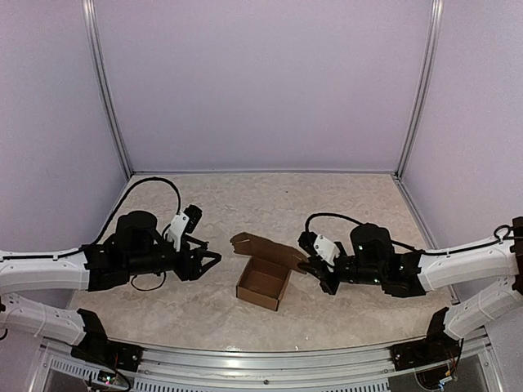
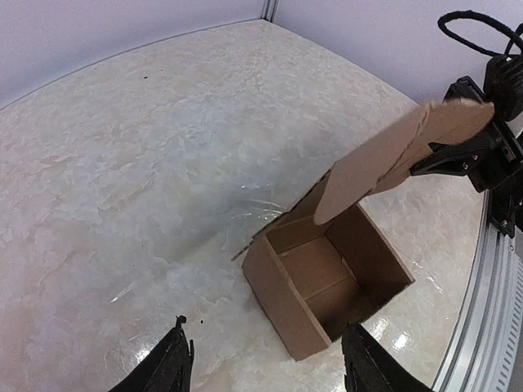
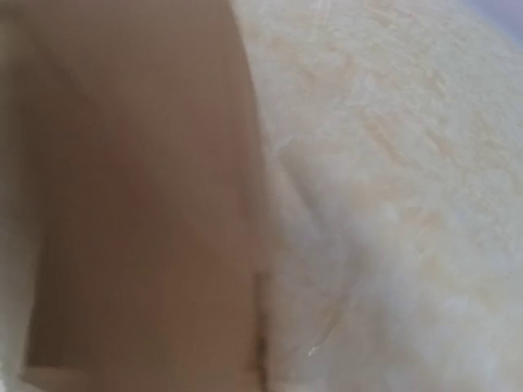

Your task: Fold the paper box

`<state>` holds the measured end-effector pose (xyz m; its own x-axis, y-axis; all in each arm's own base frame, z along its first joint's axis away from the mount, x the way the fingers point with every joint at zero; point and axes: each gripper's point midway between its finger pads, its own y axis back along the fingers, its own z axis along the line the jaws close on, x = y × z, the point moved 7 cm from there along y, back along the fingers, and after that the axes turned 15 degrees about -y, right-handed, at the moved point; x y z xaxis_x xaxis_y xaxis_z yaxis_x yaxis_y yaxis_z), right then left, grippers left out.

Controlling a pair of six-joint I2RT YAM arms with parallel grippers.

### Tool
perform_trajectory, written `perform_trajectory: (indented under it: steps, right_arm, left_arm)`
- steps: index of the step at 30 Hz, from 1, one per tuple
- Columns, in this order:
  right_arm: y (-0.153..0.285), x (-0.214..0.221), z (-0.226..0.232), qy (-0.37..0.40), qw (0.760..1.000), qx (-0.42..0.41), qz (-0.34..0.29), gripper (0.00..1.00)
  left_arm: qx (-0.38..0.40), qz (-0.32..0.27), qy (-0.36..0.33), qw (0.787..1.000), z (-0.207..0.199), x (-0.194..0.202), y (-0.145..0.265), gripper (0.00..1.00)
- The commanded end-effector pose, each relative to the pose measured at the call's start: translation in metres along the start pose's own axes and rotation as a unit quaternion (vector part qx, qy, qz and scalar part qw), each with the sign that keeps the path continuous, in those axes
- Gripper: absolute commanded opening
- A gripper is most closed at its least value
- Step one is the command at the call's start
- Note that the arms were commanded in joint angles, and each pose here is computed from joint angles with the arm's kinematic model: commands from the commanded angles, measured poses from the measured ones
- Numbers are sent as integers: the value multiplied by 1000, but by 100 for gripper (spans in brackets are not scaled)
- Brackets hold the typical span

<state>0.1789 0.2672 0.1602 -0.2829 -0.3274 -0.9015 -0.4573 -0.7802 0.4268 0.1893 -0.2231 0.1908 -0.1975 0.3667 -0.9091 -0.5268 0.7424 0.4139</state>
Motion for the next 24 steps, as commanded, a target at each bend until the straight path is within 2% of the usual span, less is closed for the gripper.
perform_trajectory:
  steps: [1, 8, 14, 24]
  right_arm:
    - [-1, -5, -1, 2, 1000, -7, -11, 0]
    - [0, -5, 4, 19, 999, -32, -11, 0]
    - [-1, -8, 14, 32, 996, -85, 4, 0]
    - [-5, -17, 21, 32, 989, -138, 34, 0]
  left_arm:
    - [-11, 7, 6, 1000, 3, 7, 2, 61]
    - [-7, 5, 3, 1000, 3, 15, 3, 65]
    - [15, -5, -8, 1000, -1, 14, 5, 68]
    - [70, -4, -13, 997, -11, 13, -1, 62]
